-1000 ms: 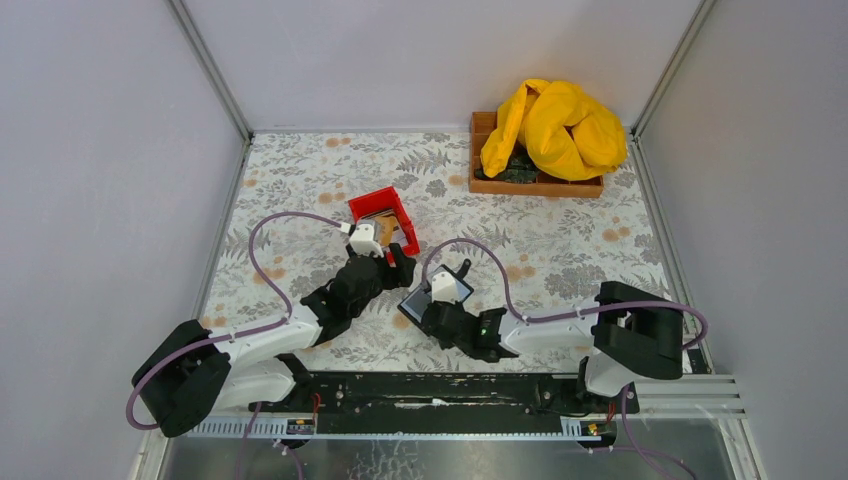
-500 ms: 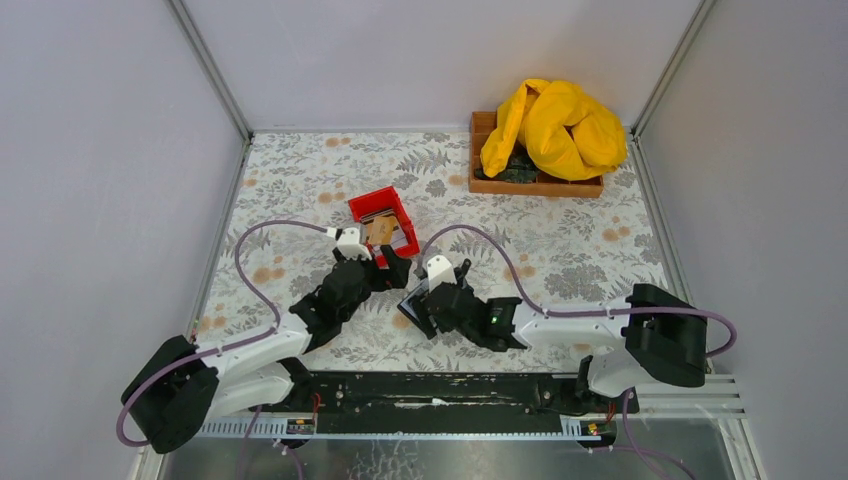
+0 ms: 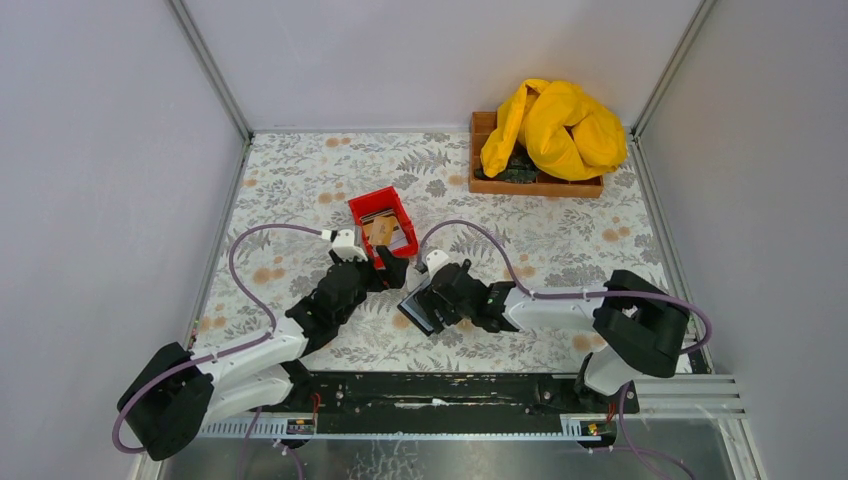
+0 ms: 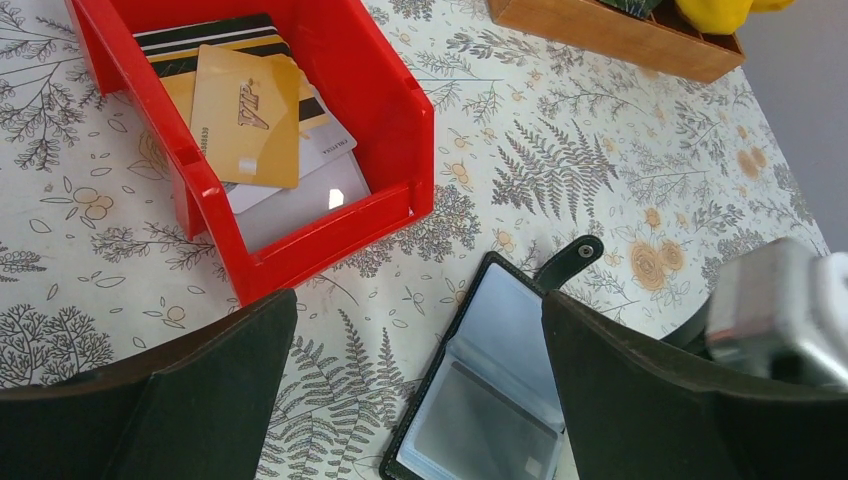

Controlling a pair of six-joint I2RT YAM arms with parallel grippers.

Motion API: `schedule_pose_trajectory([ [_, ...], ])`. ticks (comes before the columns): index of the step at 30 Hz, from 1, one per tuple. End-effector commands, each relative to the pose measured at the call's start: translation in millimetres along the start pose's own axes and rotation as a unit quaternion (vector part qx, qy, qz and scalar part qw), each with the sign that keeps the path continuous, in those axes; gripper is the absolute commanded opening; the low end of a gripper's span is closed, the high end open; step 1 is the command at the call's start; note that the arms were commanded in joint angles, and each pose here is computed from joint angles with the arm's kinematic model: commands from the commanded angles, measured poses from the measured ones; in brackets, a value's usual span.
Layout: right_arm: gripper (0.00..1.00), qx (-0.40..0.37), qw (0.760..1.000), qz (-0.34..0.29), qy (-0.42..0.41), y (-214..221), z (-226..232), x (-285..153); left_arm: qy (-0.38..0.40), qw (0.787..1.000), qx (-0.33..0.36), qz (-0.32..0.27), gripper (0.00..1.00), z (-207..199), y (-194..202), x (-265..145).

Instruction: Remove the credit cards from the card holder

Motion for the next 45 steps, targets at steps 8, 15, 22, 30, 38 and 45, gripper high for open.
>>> schedule_pose_trajectory([
  [8,0.78,-0.031,0.999,-0.017,-0.036,-10,8,12,0.013,1.000,0.000,-0.019,1.00,-6,-7,6],
  [15,0.78,-0.038,0.998,-0.039,-0.040,-16,10,6,0.013,1.000,0.003,-0.007,1.00,-7,-4,10],
  [22,0.77,-0.043,0.996,-0.056,-0.048,-27,14,-3,0.011,1.000,0.005,-0.005,1.00,-6,-3,11],
  [30,0.80,-0.055,0.996,-0.054,-0.052,-31,23,-1,0.010,1.000,0.003,-0.009,1.00,-6,-5,10],
  [38,0.79,-0.058,0.997,-0.041,-0.038,-31,23,9,0.007,1.000,0.004,-0.011,1.00,-5,-6,9],
  [45,0.77,-0.059,0.997,-0.027,-0.028,-25,22,17,0.009,1.000,0.003,-0.010,1.00,-6,-6,9],
])
Point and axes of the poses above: each gripper's point midway between its finger pads, its own x axis out along the fingers, its own z axis along the line the jaws close on, y = z × x, the point moved 9 cm from there along -x, back along the fingers, and after that the axes turned 13 degrees about -x, right-handed, at the moved point
